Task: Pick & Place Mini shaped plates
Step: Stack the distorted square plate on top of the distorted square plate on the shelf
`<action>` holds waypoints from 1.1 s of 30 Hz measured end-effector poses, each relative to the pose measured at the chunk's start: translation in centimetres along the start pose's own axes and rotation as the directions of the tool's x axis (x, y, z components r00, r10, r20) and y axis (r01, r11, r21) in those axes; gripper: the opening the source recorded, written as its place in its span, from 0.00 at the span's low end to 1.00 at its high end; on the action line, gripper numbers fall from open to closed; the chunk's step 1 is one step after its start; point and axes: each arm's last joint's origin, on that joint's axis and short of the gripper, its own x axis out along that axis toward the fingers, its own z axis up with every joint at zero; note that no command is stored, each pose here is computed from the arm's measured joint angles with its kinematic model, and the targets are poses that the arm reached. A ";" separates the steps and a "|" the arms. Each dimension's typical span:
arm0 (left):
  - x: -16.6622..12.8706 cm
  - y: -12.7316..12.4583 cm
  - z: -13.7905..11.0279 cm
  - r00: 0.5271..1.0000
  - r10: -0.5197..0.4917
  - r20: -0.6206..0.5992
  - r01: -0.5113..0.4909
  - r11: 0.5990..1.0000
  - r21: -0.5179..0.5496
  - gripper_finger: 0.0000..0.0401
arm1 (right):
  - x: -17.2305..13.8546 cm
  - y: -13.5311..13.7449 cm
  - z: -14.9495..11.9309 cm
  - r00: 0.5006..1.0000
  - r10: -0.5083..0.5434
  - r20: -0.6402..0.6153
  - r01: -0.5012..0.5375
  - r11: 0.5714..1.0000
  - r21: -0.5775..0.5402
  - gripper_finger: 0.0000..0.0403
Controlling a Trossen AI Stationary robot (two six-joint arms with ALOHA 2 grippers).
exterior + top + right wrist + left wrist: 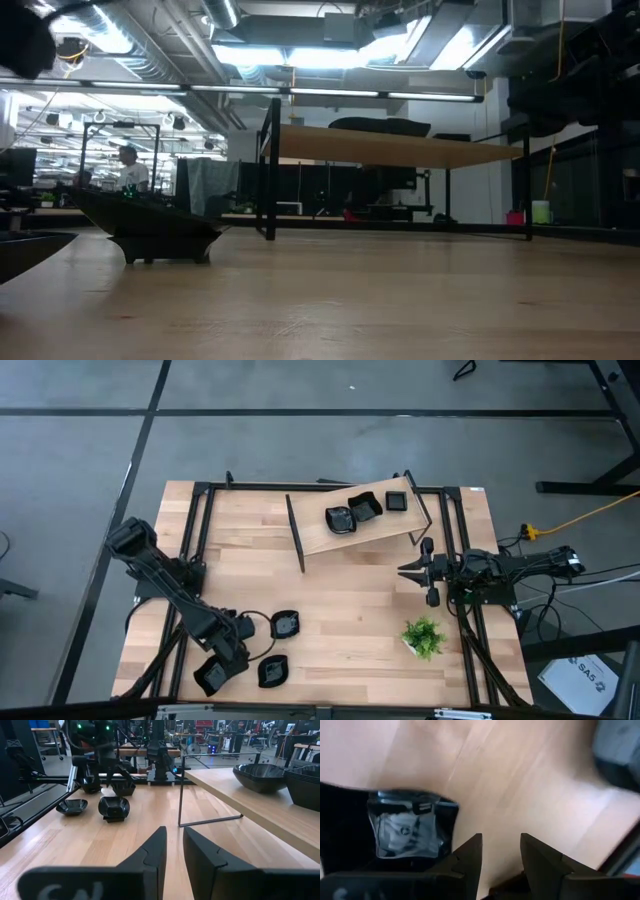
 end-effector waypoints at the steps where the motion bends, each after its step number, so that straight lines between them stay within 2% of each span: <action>1: -0.4 -0.1 0.1 1.000 0.005 0.017 -0.005 1.000 0.003 0.32 | 0.0 0.0 0.0 1.000 0.000 0.000 0.000 1.000 0.000 0.16; 4: -1.0 0.0 0.1 0.997 0.062 0.036 -0.063 0.998 0.005 0.32 | 0.0 0.0 0.0 1.000 0.000 0.000 0.000 1.000 0.000 0.16; 13: -1.1 0.4 -0.4 0.990 0.136 0.039 -0.137 0.990 0.022 0.32 | 0.0 0.0 0.0 1.000 0.000 0.000 0.000 1.000 0.000 0.16; 23: 1.5 0.1 -0.5 0.972 0.234 0.009 -0.234 0.968 0.094 0.32 | 0.0 0.0 0.0 1.000 0.000 0.000 0.000 1.000 0.000 0.16; 28: 2.0 0.2 -0.6 0.964 0.266 -0.006 -0.265 0.961 0.083 0.32 | 0.0 0.0 0.0 1.000 0.000 -0.001 0.000 1.000 0.000 0.16; 33: 2.0 0.4 -0.6 0.960 0.279 -0.009 -0.277 0.958 0.074 0.24 | 0.0 0.0 0.0 1.000 0.000 -0.001 0.000 1.000 0.000 0.16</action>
